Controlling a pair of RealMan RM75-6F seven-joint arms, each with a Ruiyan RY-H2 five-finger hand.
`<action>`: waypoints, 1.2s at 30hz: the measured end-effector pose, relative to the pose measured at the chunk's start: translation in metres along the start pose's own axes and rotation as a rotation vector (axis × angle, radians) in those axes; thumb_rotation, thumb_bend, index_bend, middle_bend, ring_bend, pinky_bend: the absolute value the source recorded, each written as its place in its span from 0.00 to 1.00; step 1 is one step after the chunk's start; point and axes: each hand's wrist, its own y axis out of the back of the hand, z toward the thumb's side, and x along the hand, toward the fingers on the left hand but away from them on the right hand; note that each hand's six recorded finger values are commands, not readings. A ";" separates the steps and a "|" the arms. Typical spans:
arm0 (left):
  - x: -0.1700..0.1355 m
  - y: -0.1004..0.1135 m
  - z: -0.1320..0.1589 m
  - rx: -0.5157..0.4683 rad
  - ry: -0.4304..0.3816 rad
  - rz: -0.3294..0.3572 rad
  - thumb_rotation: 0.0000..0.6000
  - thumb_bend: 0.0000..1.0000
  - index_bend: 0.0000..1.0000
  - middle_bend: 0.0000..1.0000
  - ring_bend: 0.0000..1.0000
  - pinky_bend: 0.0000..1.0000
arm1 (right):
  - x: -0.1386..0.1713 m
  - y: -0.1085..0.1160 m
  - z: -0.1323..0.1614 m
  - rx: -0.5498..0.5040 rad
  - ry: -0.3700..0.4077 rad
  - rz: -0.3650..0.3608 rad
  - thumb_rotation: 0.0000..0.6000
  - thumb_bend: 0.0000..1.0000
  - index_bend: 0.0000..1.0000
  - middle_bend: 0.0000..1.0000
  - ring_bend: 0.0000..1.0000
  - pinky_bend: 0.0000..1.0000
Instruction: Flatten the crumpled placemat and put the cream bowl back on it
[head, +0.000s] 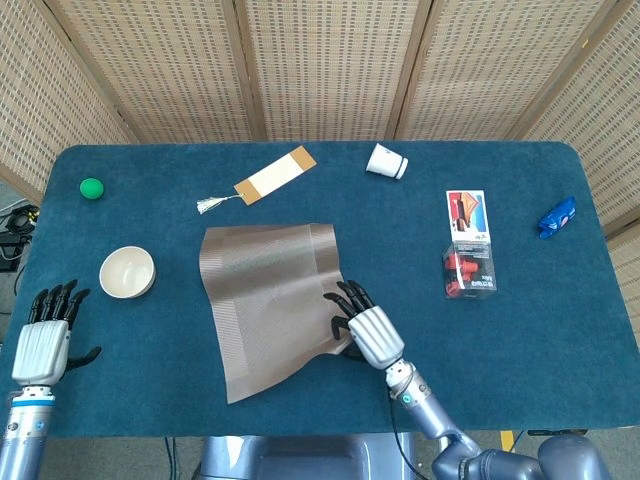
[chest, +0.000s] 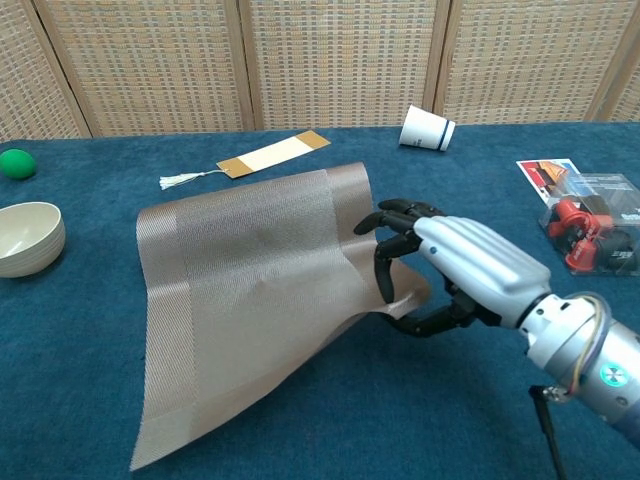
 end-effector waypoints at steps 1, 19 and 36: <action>0.000 0.000 0.000 0.001 -0.001 0.000 1.00 0.09 0.14 0.00 0.00 0.00 | 0.002 0.004 -0.005 0.008 -0.009 -0.004 1.00 0.61 0.73 0.27 0.01 0.00; -0.002 -0.001 0.004 0.017 -0.007 0.005 1.00 0.09 0.14 0.00 0.00 0.00 | 0.035 0.066 -0.084 0.113 -0.156 -0.051 1.00 0.60 0.74 0.27 0.02 0.00; -0.003 0.000 0.005 0.020 -0.010 0.011 1.00 0.09 0.14 0.00 0.00 0.00 | 0.041 0.103 -0.126 0.280 -0.206 0.007 1.00 0.59 0.74 0.27 0.02 0.00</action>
